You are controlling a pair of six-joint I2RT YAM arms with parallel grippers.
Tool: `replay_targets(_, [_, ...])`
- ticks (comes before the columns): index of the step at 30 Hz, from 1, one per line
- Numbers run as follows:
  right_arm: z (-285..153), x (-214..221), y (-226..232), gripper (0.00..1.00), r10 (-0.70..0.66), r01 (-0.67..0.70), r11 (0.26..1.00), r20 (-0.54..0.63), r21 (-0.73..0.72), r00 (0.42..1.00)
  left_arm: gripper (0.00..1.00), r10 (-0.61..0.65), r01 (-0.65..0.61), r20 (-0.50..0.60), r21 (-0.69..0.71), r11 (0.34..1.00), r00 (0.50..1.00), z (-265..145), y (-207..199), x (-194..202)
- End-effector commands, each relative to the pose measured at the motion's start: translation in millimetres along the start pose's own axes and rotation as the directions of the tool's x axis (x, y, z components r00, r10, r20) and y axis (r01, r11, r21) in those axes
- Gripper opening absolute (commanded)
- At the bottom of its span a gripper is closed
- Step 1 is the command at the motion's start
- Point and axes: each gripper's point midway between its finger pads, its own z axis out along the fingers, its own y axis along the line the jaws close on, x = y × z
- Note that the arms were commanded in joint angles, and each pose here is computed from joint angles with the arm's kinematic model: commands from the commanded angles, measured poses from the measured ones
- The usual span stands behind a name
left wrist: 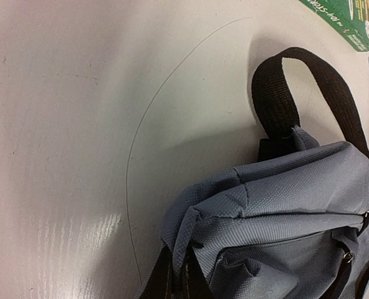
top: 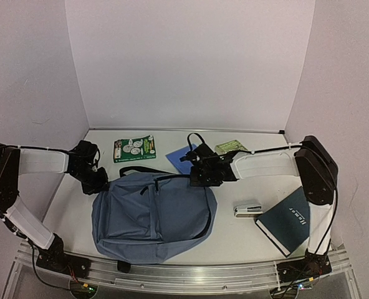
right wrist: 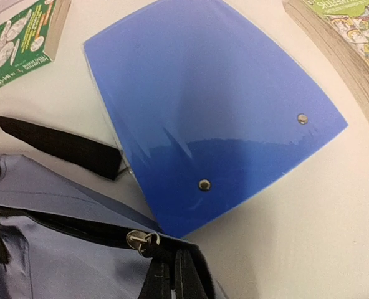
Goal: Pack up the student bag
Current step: Unzip the student bag at the center of the board.
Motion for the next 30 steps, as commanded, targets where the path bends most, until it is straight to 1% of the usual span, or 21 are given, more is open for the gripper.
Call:
replay_targets(1, [-30.8, -7.9, -36.1, 0.00, -0.088, 0.092, 0.993, -0.050, 0.077, 0.995, 0.00, -0.001, 0.008, 0.106, -0.070, 0.998, 0.994, -19.2, 5.9, -32.2])
replay_targets(4, [-38.6, 2.6, -40.8, 0.00, -0.109, 0.116, 0.991, -0.101, 0.061, 0.989, 0.00, -0.005, 0.015, 0.119, -0.082, 0.997, 0.993, -18.9, 6.1, -38.7])
replay_targets(10, [-46.1, 48.1, -37.8, 0.00, -0.157, 0.146, 0.988, -0.278, -0.059, 0.948, 0.00, -0.015, 0.026, 0.107, -0.099, 0.995, 0.994, -8.9, 7.0, -42.9])
replay_targets(12, [-50.3, 59.2, -41.0, 0.00, -0.165, 0.149, 0.986, -0.312, -0.076, 0.936, 0.00, -0.011, 0.024, 0.112, -0.120, 0.992, 0.994, -5.5, 9.9, -45.8])
replay_targets(14, [-55.7, 62.8, -41.5, 0.00, -0.170, 0.147, 0.985, -0.321, -0.094, 0.932, 0.01, 0.006, 0.011, 0.122, -0.133, 0.991, 0.992, -4.5, 9.8, -50.7])
replay_targets(15, [-58.0, 63.9, -40.1, 0.00, -0.174, 0.145, 0.983, -0.324, -0.110, 0.930, 0.05, 0.030, -0.014, 0.131, -0.119, 0.993, 0.991, -6.0, 5.3, -54.4])
replay_targets(16, [-60.1, 65.0, -38.1, 0.00, -0.178, 0.143, 0.982, -0.329, -0.128, 0.928, 0.11, 0.056, -0.042, 0.145, -0.098, 0.994, 0.988, -9.0, -1.2, -58.7])
replay_targets(18, [-62.0, 63.5, -32.3, 0.00, -0.177, 0.132, 0.979, -0.325, -0.156, 0.929, 0.34, 0.114, -0.114, 0.188, -0.010, 0.993, 0.976, -22.5, -24.3, -68.0])
replay_targets(20, [-63.9, 64.3, -24.3, 0.00, -0.174, 0.113, 0.974, -0.333, -0.195, 0.927, 0.60, 0.178, -0.198, 0.264, 0.048, 0.979, 0.948, -45.5, -49.0, -80.6])
replay_targets(21, [-65.3, 64.3, -20.6, 0.00, -0.173, 0.104, 0.972, -0.335, -0.213, 0.926, 0.70, 0.212, -0.242, 0.307, 0.063, 0.968, 0.928, -57.9, -60.8, -87.5])
replay_targets(23, [-68.1, 63.2, -15.6, 0.00, -0.164, 0.086, 0.968, -0.336, -0.235, 0.928, 0.79, 0.299, -0.356, 0.382, 0.089, 0.930, 0.875, -79.8, -89.6, -94.9])
replay_targets(25, [-71.7, 60.1, -13.6, 0.00, -0.153, 0.073, 0.967, -0.328, -0.245, 0.932, 0.81, 0.385, -0.481, 0.419, 0.151, 0.863, 0.822, -90.4, -125.5, -89.4])
replay_targets(27, [-75.9, 57.4, -11.4, 0.00, -0.145, 0.062, 0.964, -0.320, -0.258, 0.936, 0.82, 0.484, -0.613, 0.435, 0.229, 0.756, 0.760, -91.0, -163.0, -74.3])
replay_targets(28, [-77.4, 56.5, -10.1, 0.00, -0.139, 0.054, 0.963, -0.316, -0.265, 0.938, 0.81, 0.543, -0.677, 0.432, 0.265, 0.687, 0.720, -84.3, -180.8, -62.9])
replay_targets(30, [-79.6, 53.9, -8.5, 0.00, -0.130, 0.043, 0.961, -0.307, -0.274, 0.943, 0.79, 0.630, -0.765, 0.434, 0.350, 0.541, 0.644, -72.8, -213.2, -34.4])
